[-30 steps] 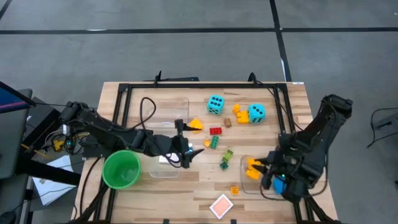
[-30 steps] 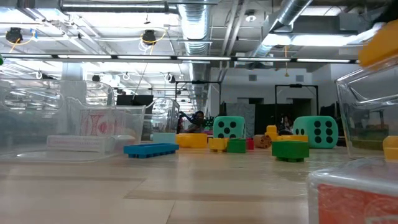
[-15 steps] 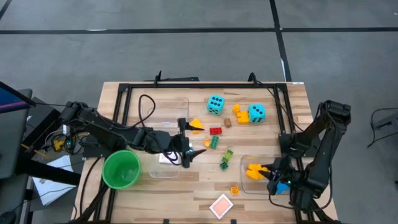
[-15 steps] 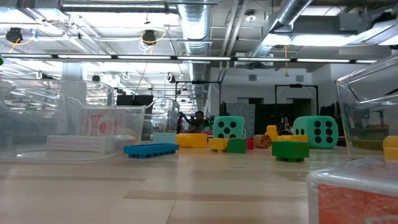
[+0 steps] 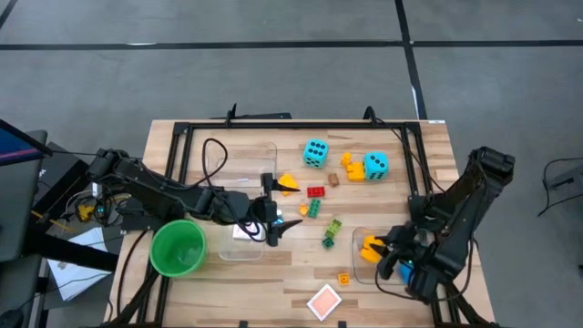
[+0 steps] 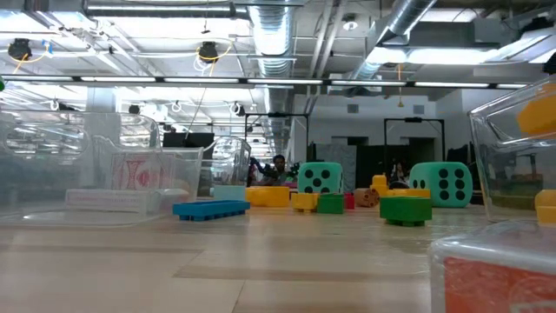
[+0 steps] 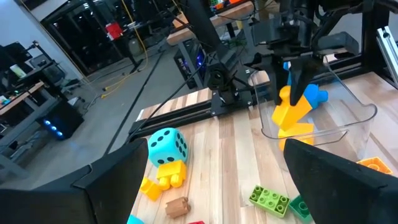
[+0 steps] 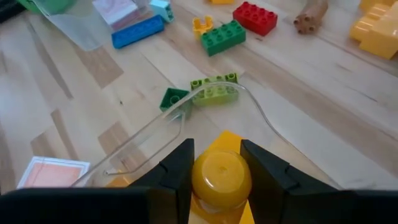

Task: Pick & Place Toys
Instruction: Put the yellow game piece into the bottom right transparent bin

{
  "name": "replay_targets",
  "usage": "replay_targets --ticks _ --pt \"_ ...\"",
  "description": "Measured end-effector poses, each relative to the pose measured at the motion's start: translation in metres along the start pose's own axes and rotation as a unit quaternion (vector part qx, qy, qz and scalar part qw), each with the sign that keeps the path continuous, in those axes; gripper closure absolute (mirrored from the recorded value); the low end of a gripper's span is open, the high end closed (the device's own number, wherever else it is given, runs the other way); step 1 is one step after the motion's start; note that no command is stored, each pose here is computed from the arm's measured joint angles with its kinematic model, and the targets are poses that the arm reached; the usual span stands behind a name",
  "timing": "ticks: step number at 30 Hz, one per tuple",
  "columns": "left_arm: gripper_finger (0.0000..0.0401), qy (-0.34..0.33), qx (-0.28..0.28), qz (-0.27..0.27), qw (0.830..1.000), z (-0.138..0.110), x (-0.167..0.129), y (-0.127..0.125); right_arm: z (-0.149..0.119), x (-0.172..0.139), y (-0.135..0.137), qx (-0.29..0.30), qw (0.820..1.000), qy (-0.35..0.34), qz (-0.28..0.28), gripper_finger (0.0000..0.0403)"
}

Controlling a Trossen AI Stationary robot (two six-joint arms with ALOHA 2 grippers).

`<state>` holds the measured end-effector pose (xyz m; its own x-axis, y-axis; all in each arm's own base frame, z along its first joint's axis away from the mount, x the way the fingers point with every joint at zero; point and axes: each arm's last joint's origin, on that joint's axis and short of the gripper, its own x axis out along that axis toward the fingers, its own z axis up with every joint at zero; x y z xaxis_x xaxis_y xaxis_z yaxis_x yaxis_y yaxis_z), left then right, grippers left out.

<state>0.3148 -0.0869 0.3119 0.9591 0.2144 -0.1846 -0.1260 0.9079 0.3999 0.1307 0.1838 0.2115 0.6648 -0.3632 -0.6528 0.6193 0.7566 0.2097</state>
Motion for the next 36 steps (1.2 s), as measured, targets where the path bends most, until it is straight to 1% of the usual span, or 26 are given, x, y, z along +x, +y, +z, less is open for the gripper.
replay_targets --ticks 5,9,18,21,26,36 --pt "0.0032 0.000 0.000 0.000 1.000 0.0000 0.0000 0.0000 0.0035 0.0046 0.0007 -0.002 1.000 0.004 -0.009 0.0295" --pt "0.0032 0.000 0.000 0.000 1.000 0.0000 0.0000 0.0000 0.0032 0.0047 0.0019 -0.015 1.000 0.007 -0.005 0.0294" --pt "0.0032 0.000 -0.002 0.000 1.000 0.0000 0.0000 0.0000 0.0029 0.0047 0.0033 -0.015 1.000 0.008 0.000 0.0293" --pt "0.0032 0.000 -0.002 0.000 1.000 0.0000 -0.0001 -0.0001 0.0036 0.0046 0.0034 -0.015 1.000 -0.003 0.002 0.0289" --pt "0.0032 0.000 -0.002 0.000 1.000 0.0000 -0.0001 -0.0002 0.0051 0.0051 0.0036 -0.014 1.000 -0.020 0.004 0.0264" --pt "0.0032 0.000 -0.002 0.000 1.000 0.0000 -0.0001 -0.0002 0.0070 0.0065 0.0034 -0.012 0.999 -0.032 0.002 0.0203"
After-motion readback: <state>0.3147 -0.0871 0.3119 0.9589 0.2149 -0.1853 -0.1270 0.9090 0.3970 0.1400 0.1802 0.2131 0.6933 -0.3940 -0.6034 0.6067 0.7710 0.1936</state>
